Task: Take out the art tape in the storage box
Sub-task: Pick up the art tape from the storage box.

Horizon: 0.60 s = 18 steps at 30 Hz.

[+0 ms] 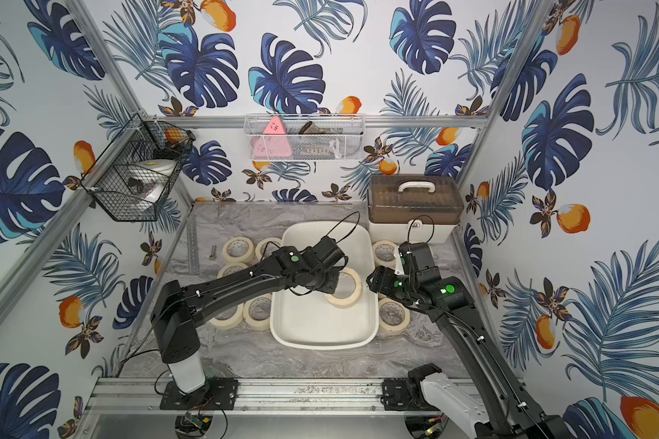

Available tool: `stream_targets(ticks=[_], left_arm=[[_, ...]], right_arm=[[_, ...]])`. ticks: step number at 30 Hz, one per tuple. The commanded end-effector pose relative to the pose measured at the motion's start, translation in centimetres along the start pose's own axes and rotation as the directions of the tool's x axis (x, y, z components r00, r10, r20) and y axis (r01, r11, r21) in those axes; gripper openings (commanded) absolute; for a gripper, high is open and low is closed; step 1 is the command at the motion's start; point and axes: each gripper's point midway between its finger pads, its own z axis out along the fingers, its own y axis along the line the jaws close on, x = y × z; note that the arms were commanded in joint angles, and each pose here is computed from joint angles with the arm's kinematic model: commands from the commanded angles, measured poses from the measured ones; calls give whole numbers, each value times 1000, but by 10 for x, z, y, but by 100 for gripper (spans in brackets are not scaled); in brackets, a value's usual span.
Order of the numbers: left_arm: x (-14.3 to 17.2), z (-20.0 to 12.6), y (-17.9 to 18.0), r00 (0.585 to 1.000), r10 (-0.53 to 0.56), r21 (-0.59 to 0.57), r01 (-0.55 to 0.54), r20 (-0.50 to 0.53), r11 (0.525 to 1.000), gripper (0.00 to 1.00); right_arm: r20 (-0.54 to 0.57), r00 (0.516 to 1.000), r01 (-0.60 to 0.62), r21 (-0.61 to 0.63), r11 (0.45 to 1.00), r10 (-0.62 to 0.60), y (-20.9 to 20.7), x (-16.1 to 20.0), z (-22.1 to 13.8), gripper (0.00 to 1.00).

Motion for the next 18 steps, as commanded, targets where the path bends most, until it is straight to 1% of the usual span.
stream_targets(ticks=[1, 7, 12, 15, 18], left_arm=[[-4, -5, -13, 1000, -4, 22, 4, -9, 1000, 0], [-14, -8, -36, 1000, 10, 69, -10, -5, 998, 0], [-19, -13, -50, 1000, 30, 94, -30, -1, 995, 0], [-17, -13, -57, 999, 49, 107, -47, -13, 993, 0], [-16, -12, -59, 997, 68, 99, -66, -20, 993, 0]], right_arm=[[2, 1000, 30, 26, 999, -30, 4, 1, 1, 75], [-20, 999, 50, 80, 996, -49, -2, 5, 4, 75], [-13, 997, 71, 137, 988, -70, -11, 6, 6, 72], [-9, 997, 80, 163, 983, -80, -15, 5, 6, 68], [-7, 996, 89, 190, 978, -89, -20, 4, 6, 61]])
